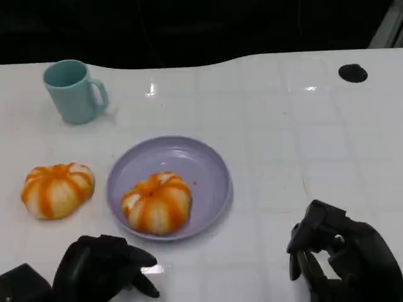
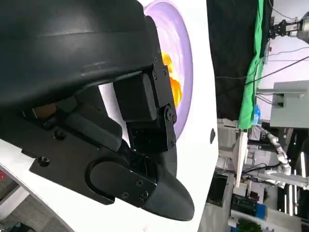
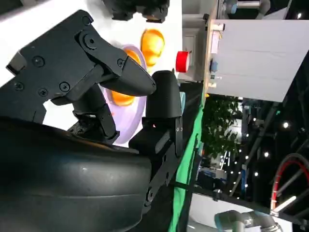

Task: Grasp the bread from the table and place it into the plate.

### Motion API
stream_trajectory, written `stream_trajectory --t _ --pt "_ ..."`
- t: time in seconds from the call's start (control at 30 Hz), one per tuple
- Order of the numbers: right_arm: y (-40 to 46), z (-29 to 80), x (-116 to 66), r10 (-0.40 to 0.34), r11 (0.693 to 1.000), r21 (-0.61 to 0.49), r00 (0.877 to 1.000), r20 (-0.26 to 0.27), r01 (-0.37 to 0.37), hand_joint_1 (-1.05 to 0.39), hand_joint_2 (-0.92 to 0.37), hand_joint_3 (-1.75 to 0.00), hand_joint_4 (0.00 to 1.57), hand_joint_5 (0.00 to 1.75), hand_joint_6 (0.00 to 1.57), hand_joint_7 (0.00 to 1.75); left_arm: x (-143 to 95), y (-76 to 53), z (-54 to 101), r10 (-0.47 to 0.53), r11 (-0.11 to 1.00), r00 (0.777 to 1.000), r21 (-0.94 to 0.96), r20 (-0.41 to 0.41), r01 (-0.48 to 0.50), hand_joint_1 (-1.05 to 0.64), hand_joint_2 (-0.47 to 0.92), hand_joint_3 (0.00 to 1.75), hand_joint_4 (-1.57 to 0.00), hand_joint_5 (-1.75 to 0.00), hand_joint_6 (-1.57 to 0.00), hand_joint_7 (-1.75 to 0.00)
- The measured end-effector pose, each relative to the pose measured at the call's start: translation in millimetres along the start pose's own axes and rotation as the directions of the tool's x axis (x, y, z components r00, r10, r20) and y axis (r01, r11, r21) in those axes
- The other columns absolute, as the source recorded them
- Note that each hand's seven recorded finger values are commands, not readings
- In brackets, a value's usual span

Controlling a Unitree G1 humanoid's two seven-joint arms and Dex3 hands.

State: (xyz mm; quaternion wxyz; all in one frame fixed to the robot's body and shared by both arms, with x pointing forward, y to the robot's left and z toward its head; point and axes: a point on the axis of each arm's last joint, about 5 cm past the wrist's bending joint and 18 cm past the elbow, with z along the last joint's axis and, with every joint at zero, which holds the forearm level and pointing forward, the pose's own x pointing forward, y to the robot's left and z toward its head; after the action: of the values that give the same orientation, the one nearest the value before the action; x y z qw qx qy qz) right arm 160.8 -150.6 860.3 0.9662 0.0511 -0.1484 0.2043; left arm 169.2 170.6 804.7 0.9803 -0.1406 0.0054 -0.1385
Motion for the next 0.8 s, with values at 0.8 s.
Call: stream_trajectory --t 0.8 --pt "3.1 -6.2 -4.4 -0.058 0.998 -0.004 0.998 0.027 0.058 -0.25 -0.46 -1.21 0.8 1.75 0.69 1.61 -5.0 6.7 -0.3 -0.005 1.0 1.0 0.002 -0.016 0.005 -1.05 0.86 0.0 -1.55 -0.53 -1.57 -0.16"
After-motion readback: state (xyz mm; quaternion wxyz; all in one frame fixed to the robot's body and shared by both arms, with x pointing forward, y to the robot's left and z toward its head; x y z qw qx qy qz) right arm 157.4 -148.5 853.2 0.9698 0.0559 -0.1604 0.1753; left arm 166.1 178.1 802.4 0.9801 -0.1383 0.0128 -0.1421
